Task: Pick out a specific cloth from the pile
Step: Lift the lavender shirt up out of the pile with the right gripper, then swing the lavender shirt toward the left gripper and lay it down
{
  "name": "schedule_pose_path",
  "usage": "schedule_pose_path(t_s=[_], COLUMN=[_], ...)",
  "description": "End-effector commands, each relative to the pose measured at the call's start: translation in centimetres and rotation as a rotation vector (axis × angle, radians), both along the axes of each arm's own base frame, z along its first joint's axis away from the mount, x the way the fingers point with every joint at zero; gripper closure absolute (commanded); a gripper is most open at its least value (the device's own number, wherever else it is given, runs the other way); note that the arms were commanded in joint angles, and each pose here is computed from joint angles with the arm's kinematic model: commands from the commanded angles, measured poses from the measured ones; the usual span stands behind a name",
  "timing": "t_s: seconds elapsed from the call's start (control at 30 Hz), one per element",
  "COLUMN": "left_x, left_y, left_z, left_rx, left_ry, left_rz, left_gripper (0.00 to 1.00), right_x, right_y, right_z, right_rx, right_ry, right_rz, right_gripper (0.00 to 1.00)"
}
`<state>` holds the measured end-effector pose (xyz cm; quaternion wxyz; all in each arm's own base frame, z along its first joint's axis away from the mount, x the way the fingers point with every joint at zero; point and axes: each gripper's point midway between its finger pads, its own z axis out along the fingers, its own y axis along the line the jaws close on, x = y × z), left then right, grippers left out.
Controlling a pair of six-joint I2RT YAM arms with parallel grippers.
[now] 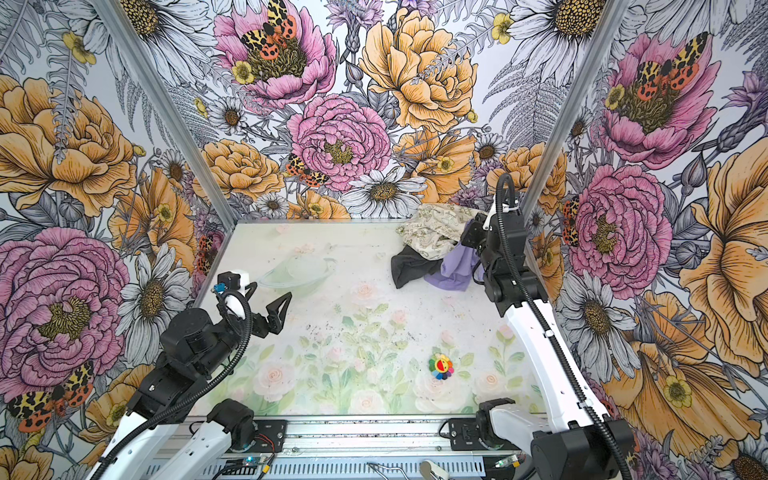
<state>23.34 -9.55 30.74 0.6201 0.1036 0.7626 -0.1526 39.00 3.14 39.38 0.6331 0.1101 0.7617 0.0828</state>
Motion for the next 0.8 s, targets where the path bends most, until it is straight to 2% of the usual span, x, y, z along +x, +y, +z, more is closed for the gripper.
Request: schedule_pose_path(t_s=[0.0, 0.47, 0.6, 0.77], left_x=[0.1, 0.0, 0.0, 0.0], left_y=[0.5, 0.5, 0.6, 0.7], left_z=[-0.4, -0.3, -0.4, -0.4], left_rx=[-0.009, -0.014, -0.015, -0.015], left_ry=[0.008, 0.003, 0.005, 0.003], left_rz=[0.028, 0.027, 0.029, 0.033], left_gripper=[0.01, 0.01, 0.01, 0.01], right_x=[-0.2, -2.3, -2.6, -1.2], right_y=[0.1, 0.3, 1.9, 6.1], right_z=[5.7, 18.3, 21.2, 20.3], right_rx=[-0.002, -0.025, -0.011, -0.019], right_ry=[-0.146, -0.404, -0.464, -0.441], right_rz=[0.003, 0.030, 0.115, 0.277], right_gripper=[1.00, 1.00, 1.00, 1.00])
